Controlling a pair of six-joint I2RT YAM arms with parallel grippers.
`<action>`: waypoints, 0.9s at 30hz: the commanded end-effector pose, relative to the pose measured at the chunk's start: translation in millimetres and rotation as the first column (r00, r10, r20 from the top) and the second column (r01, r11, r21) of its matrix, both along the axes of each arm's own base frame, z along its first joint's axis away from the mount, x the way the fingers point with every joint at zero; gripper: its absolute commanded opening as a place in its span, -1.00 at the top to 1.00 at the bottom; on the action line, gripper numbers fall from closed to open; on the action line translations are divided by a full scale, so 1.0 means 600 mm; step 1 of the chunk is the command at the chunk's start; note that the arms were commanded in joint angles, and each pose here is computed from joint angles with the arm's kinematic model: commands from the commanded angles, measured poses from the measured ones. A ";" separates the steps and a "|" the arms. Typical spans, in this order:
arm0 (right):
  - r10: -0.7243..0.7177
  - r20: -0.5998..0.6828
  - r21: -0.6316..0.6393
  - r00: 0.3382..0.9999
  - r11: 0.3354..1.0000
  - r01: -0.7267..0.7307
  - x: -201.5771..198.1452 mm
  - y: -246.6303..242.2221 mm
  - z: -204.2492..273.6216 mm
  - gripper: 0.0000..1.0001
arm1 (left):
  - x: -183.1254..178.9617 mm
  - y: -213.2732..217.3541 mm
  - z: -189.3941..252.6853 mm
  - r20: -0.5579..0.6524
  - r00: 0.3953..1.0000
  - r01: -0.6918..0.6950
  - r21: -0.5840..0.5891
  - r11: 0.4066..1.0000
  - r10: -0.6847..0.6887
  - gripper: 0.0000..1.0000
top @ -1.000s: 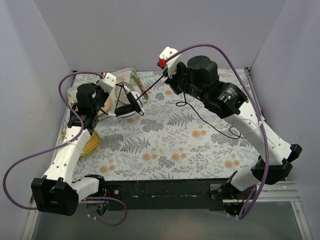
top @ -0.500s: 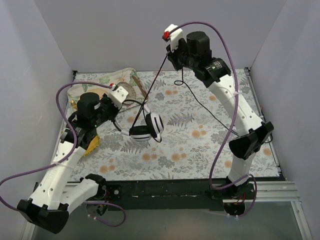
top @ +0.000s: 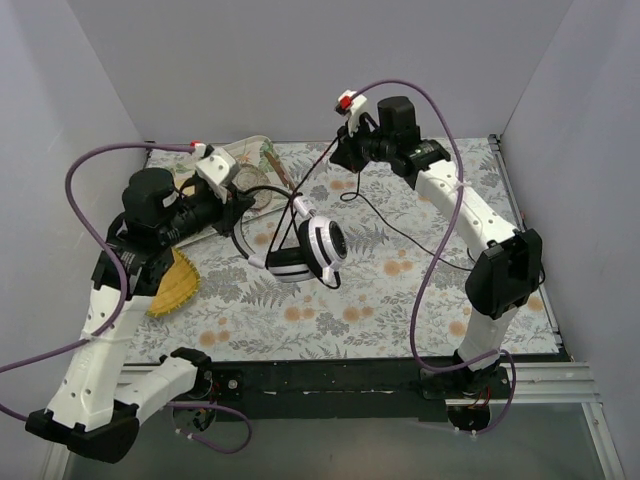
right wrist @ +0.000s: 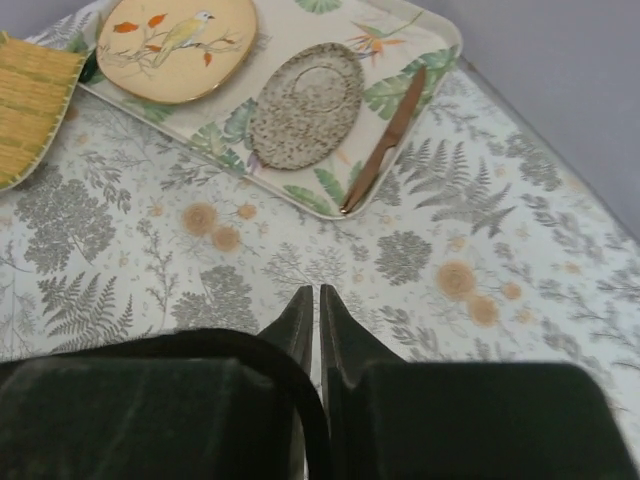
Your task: Wrap the headphones
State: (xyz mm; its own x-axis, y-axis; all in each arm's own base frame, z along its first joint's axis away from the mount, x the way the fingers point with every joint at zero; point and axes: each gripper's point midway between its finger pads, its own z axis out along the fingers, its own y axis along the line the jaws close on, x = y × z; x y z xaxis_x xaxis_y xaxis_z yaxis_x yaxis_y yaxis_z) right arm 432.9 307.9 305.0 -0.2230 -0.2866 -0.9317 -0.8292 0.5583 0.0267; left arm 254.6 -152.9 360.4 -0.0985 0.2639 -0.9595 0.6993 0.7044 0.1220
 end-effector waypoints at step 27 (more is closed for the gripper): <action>0.280 -0.195 0.048 0.940 0.960 -0.276 -0.293 0.109 -0.345 0.83 | 0.079 0.204 0.383 0.054 0.672 -0.549 -0.633 0.545 0.739 1.00</action>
State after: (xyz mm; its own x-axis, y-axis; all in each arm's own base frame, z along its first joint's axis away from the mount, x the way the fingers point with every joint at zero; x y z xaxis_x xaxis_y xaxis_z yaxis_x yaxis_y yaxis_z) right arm 271.7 359.6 72.9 -0.4136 -0.3736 -0.8303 -0.8941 0.3385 0.2931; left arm 306.4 -69.8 556.0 0.0905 -0.2820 -0.9551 0.1813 0.9477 -0.2627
